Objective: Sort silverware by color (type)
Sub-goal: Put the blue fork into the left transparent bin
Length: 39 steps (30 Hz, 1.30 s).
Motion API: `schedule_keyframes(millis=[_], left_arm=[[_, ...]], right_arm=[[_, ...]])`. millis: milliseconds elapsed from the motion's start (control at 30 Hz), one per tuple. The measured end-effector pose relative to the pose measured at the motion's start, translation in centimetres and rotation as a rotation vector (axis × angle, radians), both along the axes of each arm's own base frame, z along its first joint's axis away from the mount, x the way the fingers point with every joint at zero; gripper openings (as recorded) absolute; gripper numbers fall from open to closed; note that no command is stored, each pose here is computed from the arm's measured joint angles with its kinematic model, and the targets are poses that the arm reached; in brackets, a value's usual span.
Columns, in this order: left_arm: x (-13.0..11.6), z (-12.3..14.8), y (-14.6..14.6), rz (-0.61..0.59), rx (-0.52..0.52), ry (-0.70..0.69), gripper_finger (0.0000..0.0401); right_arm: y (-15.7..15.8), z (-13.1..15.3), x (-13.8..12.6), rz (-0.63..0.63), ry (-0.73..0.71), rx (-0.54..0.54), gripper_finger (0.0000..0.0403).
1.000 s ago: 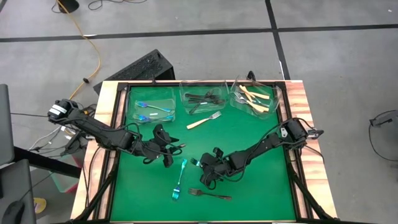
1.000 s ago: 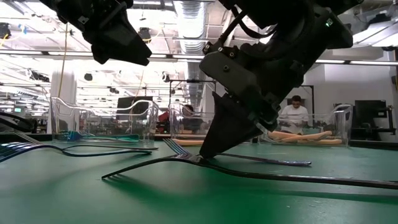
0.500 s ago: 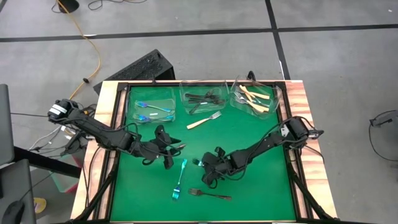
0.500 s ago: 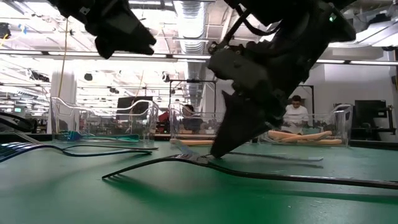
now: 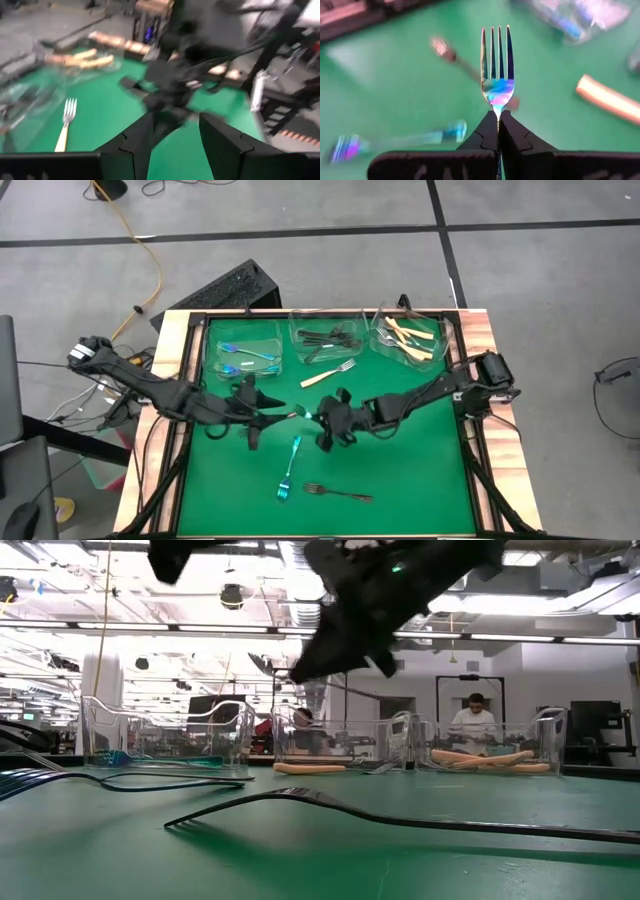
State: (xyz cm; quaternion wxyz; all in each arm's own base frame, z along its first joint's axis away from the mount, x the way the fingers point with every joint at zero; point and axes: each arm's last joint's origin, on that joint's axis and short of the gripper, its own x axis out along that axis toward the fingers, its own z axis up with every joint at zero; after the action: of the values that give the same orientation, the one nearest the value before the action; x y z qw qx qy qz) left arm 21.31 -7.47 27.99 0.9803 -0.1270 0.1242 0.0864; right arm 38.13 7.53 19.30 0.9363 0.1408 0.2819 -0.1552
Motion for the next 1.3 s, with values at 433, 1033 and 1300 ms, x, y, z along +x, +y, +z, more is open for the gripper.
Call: schedule_keyframes(millis=[433, 1033, 1300], left_arm=[[-5.0, 4.5, 1.1, -0.047, 0.034, -0.212, 0.0145], [-5.6, 5.0, 1.4, -0.059, 0.114, -0.225, 0.0145], [-5.6, 4.9, 1.4, -0.058, 0.122, -0.222, 0.0145]], right_arm=[[-8.2, 5.1, 4.1, -0.035, -0.183, -0.227, 0.0022], [-16.8, 5.1, 11.4, -0.022, -0.508, -0.39, 0.0023], [-20.1, 4.2, 16.8, 0.031, -0.603, -0.367, 0.0024]])
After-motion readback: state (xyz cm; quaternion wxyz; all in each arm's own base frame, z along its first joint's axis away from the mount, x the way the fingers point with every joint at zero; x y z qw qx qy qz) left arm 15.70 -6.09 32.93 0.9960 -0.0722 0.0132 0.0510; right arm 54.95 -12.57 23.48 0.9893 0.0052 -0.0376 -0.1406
